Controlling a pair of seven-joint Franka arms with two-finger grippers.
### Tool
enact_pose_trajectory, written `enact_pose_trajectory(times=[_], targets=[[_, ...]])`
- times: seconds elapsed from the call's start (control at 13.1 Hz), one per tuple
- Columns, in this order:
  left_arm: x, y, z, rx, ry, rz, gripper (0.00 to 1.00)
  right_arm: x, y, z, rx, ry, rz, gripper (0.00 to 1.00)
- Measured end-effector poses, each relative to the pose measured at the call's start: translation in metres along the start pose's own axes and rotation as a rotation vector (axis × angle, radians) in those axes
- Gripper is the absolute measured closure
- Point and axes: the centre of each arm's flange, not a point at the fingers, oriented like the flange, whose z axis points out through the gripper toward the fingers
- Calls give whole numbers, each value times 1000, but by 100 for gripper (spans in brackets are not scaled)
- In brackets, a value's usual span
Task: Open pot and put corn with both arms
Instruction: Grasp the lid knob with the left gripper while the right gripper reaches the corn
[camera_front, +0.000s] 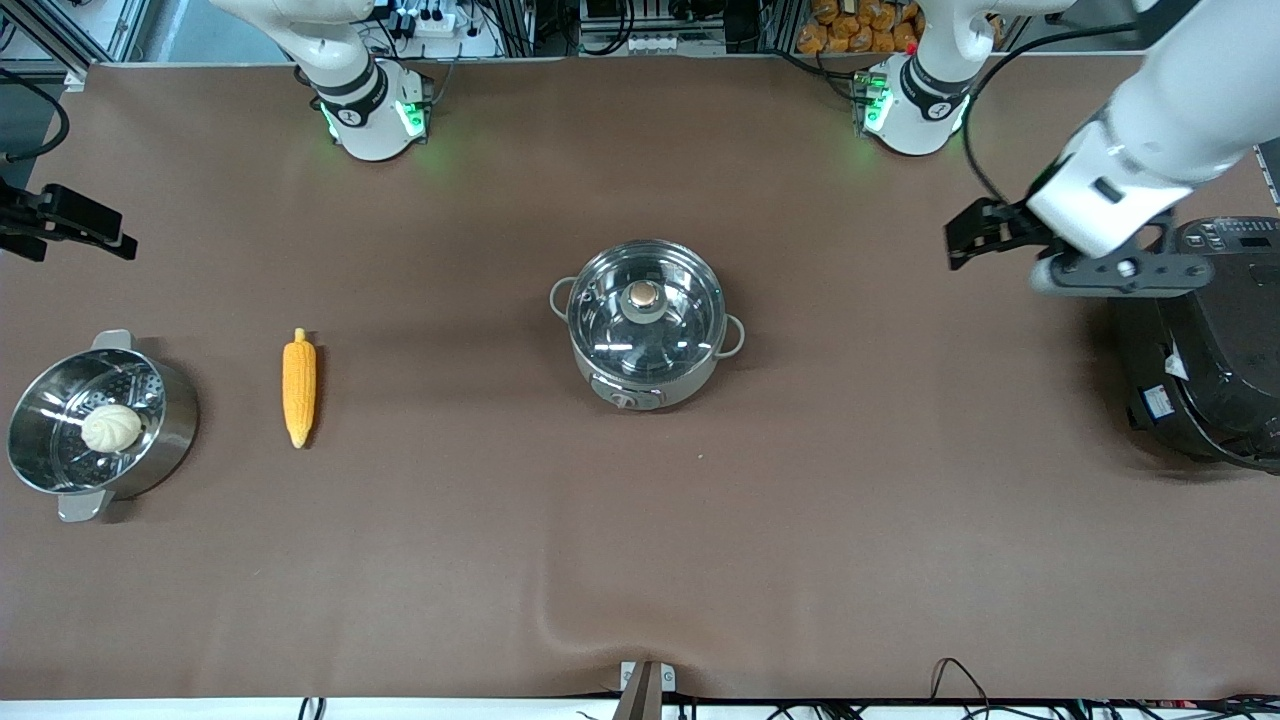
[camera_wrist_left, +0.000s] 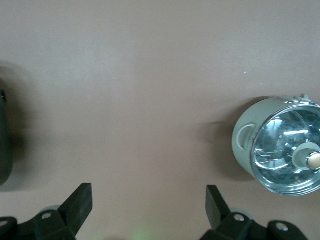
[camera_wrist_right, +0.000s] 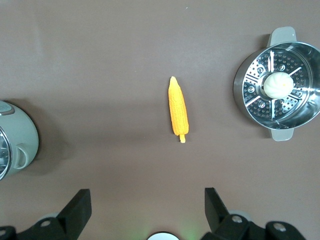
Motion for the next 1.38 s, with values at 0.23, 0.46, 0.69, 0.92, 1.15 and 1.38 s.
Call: enact_pose_trajectory(times=[0.23, 0.46, 0.69, 0.92, 1.15, 1.38], targets=[[9, 56, 30, -28, -10, -39, 0, 3, 1, 13, -5, -22, 2, 0], [-1, 145, 75, -61, -28, -124, 0, 13, 5, 41, -8, 22, 9, 0], [-27, 235, 121, -70, -25, -189, 0, 14, 9, 93, -18, 54, 13, 0], [-41, 280, 157, -55, 4, -221, 0, 16, 17, 156, -48, 114, 15, 0], [-54, 311, 195, -9, 28, -225, 0, 4, 29, 241, -64, 144, -2, 0], [-70, 337, 231, 34, 32, -213, 0, -11, 39, 289, -72, 153, -17, 0]])
